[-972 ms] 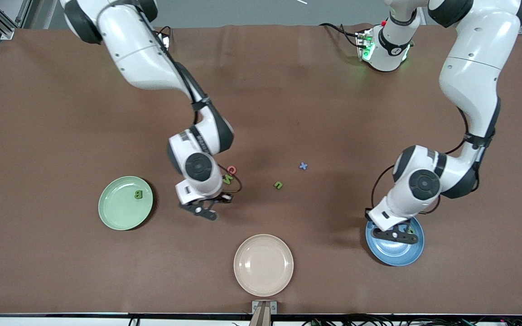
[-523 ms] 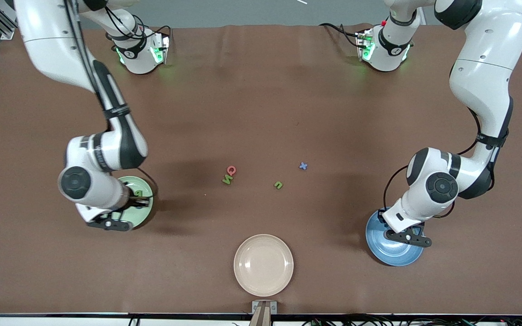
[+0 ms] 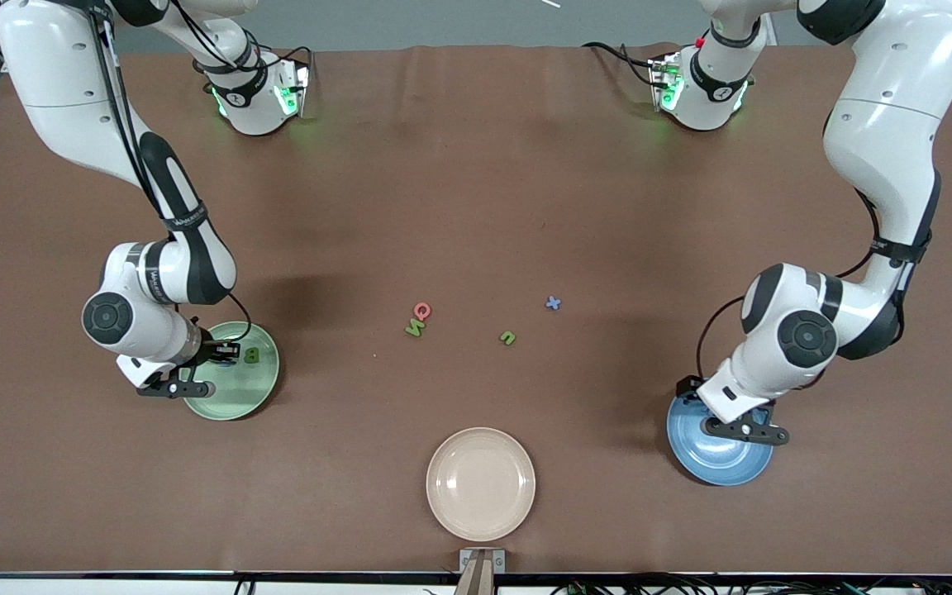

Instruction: Sort upper and lower case letters into plates

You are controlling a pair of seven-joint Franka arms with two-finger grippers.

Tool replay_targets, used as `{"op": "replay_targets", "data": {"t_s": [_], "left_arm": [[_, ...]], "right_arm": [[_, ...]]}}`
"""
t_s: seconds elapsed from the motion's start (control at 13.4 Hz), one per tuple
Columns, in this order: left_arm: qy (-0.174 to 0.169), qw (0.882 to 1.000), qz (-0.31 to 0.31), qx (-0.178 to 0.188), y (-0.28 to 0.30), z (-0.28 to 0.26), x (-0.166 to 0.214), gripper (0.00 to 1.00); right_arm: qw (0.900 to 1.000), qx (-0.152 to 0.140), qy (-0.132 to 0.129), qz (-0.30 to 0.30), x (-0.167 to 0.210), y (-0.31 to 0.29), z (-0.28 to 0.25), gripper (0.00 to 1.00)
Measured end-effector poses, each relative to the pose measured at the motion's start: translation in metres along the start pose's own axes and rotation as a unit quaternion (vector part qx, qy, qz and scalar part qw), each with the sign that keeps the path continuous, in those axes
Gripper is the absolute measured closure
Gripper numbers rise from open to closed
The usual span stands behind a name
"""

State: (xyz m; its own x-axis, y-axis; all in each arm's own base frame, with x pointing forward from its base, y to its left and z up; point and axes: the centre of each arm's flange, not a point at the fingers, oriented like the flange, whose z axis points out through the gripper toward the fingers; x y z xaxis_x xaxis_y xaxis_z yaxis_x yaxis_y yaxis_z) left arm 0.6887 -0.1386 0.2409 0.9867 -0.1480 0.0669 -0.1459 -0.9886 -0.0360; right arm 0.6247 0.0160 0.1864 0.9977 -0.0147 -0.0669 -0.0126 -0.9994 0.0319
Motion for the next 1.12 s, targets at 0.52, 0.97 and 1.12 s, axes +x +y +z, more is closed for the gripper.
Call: {"op": "replay_targets", "data": {"t_s": [0.52, 0.97, 1.12], "left_arm": [[-0.037, 0.994, -0.1, -0.006, 0.137, -0.015, -0.073, 0.0], [-0.03, 0.962, -0.268, 0.046, 0.233, 0.007, -0.145, 0.03], [-0.016, 0.945, -0.322, 0.045, 0.247, 0.019, -0.157, 0.08]], "right_arm": [[0.999, 0.007, -0.004, 0.048, 0.022, -0.049, -0.079, 0.0], [0.985, 0.045, 0.026, 0.166, -0.016, -0.254, -0.055, 0.0], [0.98, 0.044, 0.024, 0.193, -0.031, -0.301, -0.035, 0.0]]}}
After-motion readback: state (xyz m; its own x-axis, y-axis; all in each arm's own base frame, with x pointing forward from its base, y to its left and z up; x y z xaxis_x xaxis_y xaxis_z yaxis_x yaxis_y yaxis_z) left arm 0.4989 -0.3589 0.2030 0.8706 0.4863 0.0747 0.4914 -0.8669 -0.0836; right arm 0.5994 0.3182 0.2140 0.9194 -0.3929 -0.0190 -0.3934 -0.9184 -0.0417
